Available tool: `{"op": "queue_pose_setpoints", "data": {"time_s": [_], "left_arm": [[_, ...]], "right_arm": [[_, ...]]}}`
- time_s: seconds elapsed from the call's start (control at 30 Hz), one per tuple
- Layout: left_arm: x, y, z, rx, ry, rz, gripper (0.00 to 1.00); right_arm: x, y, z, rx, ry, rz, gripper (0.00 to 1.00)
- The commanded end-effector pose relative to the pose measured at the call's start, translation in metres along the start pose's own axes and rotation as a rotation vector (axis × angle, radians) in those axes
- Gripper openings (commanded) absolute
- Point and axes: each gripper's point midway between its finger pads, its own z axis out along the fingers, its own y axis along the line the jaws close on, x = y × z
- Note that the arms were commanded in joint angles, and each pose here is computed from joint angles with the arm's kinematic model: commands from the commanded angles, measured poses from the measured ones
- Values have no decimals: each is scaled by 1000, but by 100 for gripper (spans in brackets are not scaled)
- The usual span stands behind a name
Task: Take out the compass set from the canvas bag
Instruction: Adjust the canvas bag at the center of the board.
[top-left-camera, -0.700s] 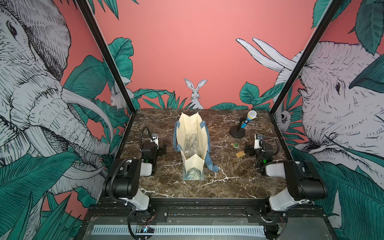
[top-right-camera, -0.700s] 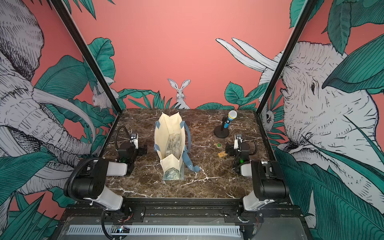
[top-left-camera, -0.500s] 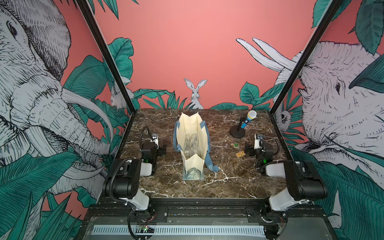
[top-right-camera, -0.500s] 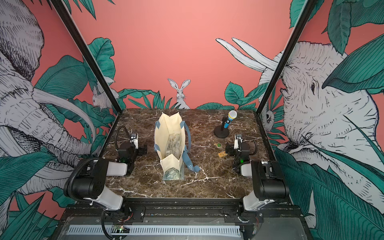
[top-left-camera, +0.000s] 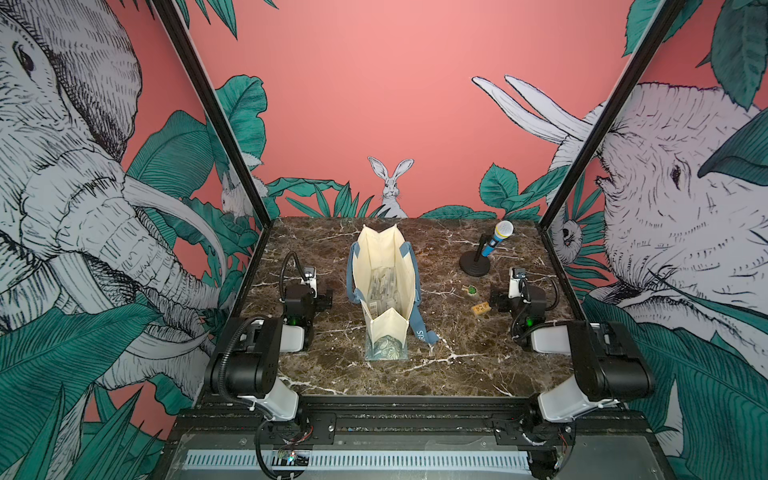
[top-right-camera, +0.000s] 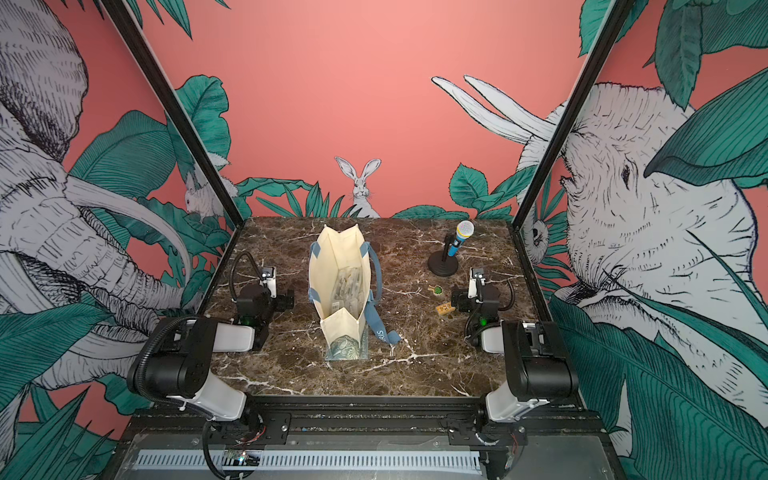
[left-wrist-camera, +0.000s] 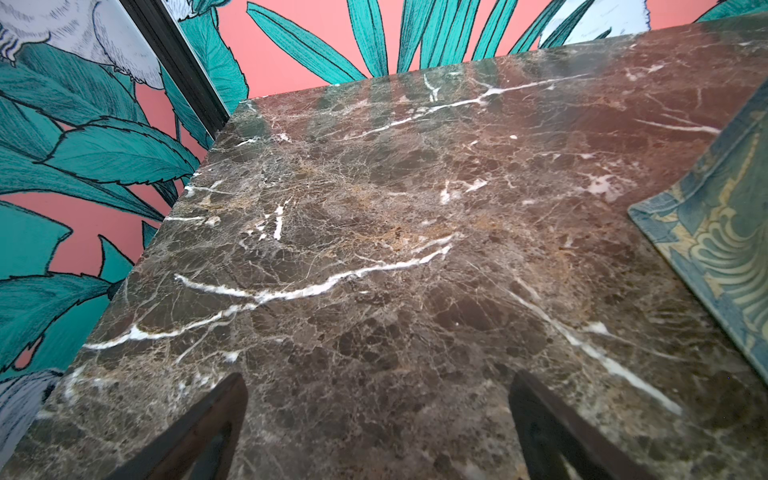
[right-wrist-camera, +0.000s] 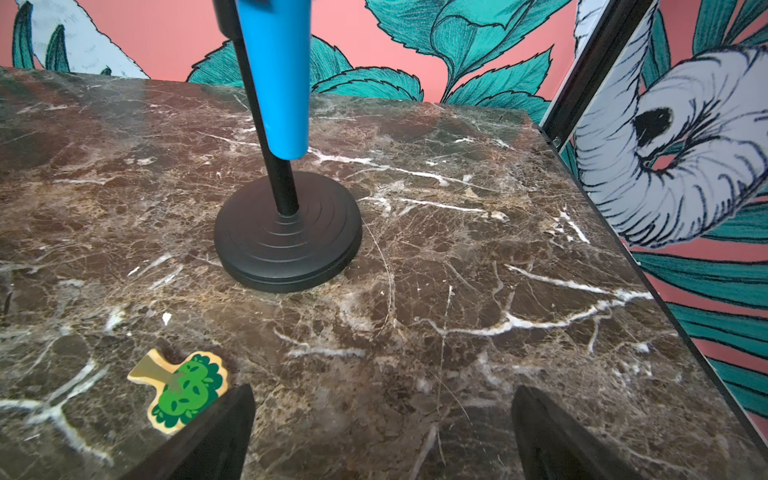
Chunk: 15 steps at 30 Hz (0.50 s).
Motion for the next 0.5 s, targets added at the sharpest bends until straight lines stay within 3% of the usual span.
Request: {"op": "queue_pose_setpoints", "data": {"time_s": [0.0,0.13,0.2,0.23,0.3,0.47], "left_arm": [[-16,4,-1,-12,-41,-4,100],[-27,14,-3,-66,-67,-12,100],[-40,30,-15,-135,6,-41,100],[-55,35,-23,-141,35,-43,100],[-84,36,-37,-118,40,-65,100],[-123,11,-64,48,187,-229,97]], "right_arm": [[-10,-4,0,15,-34,7,99],[-14,-11,-9,59,-75,26,99],[-36,-16,-27,94,-106,17,100],[-44,-17,-33,119,-43,16,100],[-65,-17,-43,121,41,116,99],[-105,33,-82,-44,123,143,99]]}}
